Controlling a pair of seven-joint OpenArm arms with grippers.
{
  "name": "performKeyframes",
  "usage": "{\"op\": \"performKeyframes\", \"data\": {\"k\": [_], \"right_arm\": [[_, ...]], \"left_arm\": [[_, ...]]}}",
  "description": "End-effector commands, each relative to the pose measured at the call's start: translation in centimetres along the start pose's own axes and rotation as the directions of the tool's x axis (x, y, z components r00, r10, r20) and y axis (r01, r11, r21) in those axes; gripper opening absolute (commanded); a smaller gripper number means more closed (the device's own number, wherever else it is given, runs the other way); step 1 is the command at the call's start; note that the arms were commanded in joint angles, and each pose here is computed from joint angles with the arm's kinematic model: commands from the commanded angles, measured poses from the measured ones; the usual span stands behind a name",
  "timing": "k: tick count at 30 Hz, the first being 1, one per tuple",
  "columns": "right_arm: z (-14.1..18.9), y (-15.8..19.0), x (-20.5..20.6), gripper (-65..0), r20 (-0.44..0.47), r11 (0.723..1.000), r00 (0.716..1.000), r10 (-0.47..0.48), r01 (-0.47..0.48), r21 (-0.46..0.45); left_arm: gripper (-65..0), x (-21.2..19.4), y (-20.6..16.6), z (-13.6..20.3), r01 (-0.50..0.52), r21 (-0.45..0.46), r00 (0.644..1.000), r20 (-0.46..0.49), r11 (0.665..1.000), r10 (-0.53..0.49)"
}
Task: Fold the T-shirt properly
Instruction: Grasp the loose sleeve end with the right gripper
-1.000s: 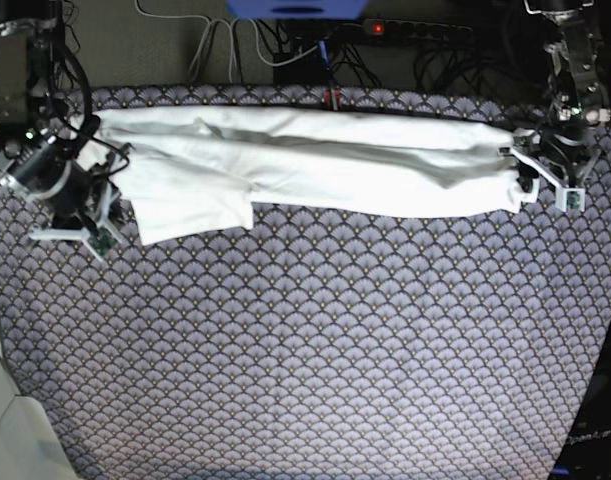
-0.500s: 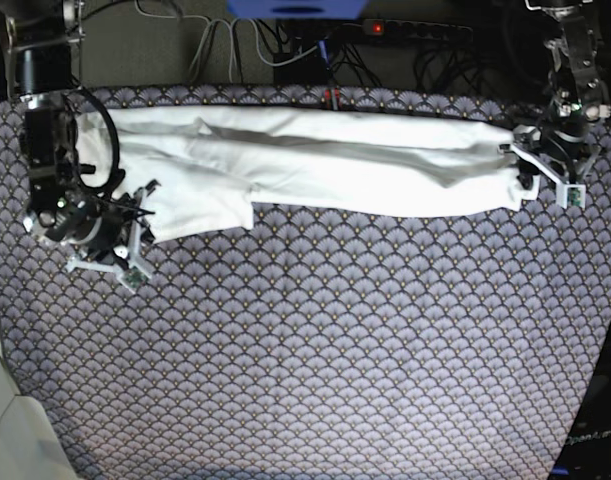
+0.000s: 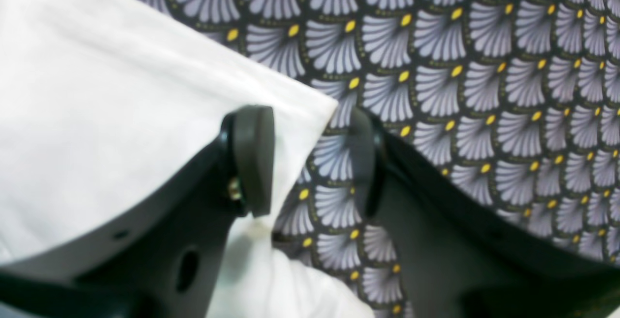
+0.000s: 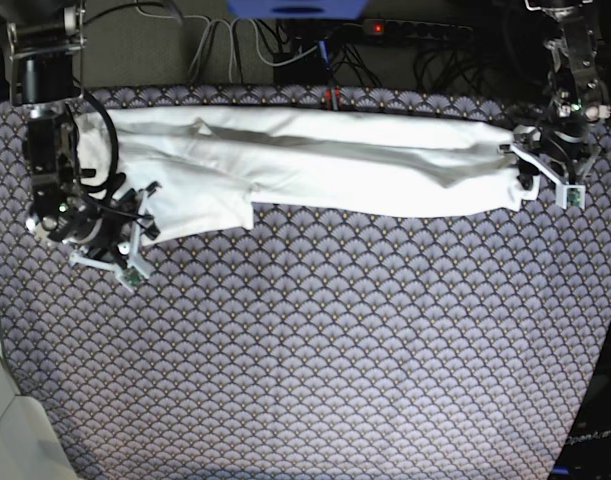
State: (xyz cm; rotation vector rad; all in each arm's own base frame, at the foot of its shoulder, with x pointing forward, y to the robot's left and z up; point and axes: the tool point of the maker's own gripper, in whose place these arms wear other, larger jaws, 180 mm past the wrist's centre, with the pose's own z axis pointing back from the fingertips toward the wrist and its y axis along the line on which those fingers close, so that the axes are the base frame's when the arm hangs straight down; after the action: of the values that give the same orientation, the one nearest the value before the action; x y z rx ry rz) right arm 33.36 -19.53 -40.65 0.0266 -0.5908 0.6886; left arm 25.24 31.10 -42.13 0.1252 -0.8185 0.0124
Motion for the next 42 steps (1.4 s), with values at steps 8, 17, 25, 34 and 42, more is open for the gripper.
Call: {"op": "performKeyframes", "data": {"k": [8,17,25,34,42], "right_arm": [[0.7,-1.3,2.0,-37.9,0.054,1.000,0.998,0.013,-0.012,-0.028],[-0.6,-2.1,0.6,-37.9,0.005,0.999,0.999,-0.036,0.037,-0.010],[-0.7,-1.7,0.4,-38.4,0.001,0.999,0.999,-0.040,0.040,-0.002],[-2.0,-1.5,-1.9,-39.0,-0.062,0.995,0.994,-0.090,0.092,0.025],[-2.0,-1.7,-2.2,-65.0,-0.072,0.995,0.993,-0.092,0.094,0.023]], "left_arm": [[-32.5,0.8,0.3,0.1,0.015,0.003,1.000,0.014,1.000,-0.015],[-32.5,0.7,0.2,0.1,0.014,0.002,1.000,0.014,1.000,-0.014],[-32.6,0.8,0.2,0.1,0.014,0.002,1.000,0.016,1.000,-0.014],[-32.6,0.8,0.2,0.1,0.010,0.000,1.000,0.017,1.000,-0.010],[-32.6,0.8,0.2,0.1,0.010,0.000,1.000,0.017,1.000,-0.010]]}}
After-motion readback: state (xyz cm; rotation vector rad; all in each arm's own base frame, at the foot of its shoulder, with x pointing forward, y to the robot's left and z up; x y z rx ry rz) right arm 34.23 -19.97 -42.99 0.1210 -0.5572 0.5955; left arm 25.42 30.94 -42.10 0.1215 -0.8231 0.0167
